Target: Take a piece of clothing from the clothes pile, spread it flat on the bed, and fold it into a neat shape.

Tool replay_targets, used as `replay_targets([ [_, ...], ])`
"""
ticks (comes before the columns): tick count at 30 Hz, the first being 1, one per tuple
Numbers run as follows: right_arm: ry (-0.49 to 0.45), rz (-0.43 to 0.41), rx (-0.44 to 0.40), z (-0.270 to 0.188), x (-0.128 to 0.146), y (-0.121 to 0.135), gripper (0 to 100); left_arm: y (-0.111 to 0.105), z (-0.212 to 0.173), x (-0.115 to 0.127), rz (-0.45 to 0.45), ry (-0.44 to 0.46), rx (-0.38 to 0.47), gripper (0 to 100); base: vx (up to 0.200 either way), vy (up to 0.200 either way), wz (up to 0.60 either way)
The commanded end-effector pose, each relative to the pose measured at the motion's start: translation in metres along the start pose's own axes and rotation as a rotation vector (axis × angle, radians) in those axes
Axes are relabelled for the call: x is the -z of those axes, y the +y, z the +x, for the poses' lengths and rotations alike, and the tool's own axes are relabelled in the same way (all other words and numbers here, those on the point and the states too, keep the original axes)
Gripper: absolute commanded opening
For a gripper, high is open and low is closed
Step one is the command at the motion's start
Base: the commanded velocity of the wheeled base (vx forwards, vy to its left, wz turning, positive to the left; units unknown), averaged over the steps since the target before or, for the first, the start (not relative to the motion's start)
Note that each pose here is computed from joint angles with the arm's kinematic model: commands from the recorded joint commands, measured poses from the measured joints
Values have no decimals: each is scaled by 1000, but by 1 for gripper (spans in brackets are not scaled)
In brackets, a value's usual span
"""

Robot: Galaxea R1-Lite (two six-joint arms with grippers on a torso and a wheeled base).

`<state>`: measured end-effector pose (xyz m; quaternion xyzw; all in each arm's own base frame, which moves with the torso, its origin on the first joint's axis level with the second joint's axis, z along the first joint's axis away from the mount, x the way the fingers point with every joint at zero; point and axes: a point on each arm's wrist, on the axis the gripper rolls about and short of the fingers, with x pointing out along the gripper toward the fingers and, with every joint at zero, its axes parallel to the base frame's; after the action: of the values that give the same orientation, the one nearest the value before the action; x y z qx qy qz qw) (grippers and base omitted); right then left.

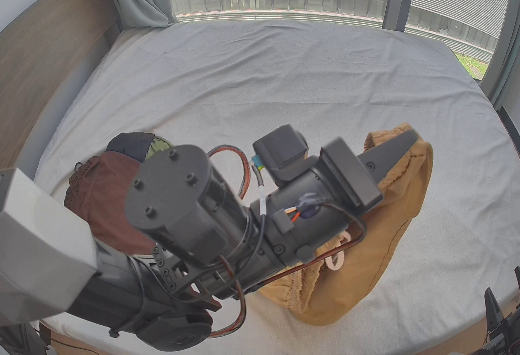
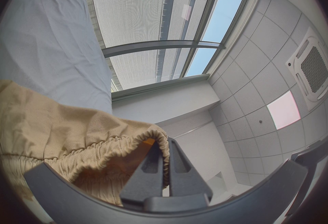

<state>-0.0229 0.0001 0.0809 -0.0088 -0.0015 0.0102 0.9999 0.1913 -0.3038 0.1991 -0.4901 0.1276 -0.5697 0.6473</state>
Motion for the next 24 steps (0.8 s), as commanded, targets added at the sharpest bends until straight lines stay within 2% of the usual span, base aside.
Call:
replay_targets([
  [1,1,-1,-1,0,5,0,100,-33,13,-14,-16,-40,108,0,0,0,0],
  [6,1,-1,-1,0,5,0,100,-70,14,-34,-33,-65,161,0,0,0,0],
  [7,1,-1,-1,0,5,0,100,-71,14,-34,-33,-65,161,0,0,0,0],
  [9,3,-1,-1,0,5,0,100,-89,17,-44,-50,-91,202,0,0,0,0],
  [13,3,-1,-1,0,5,0,100,-95,17,-52,-84,-136,221,0,0,0,0],
  [17,3,-1,0,0,5,0,100,-88,15,-54,-95,-156,185,0,0,0,0],
  [18,0,-1,0,0,5,0,100,-60,3,-58,-80,-164,72,0,0,0,0],
  [20,3,-1,0,0,5,0,100,-39,-12,-58,-74,-157,-16,0,0,0,0],
  [21,3,-1,0,0,5,0,100,-36,-14,-58,-72,-157,-28,0,0,0,0],
  [24,3,-1,0,0,5,0,100,-8,-39,-58,-30,-138,-140,0,0,0,0],
])
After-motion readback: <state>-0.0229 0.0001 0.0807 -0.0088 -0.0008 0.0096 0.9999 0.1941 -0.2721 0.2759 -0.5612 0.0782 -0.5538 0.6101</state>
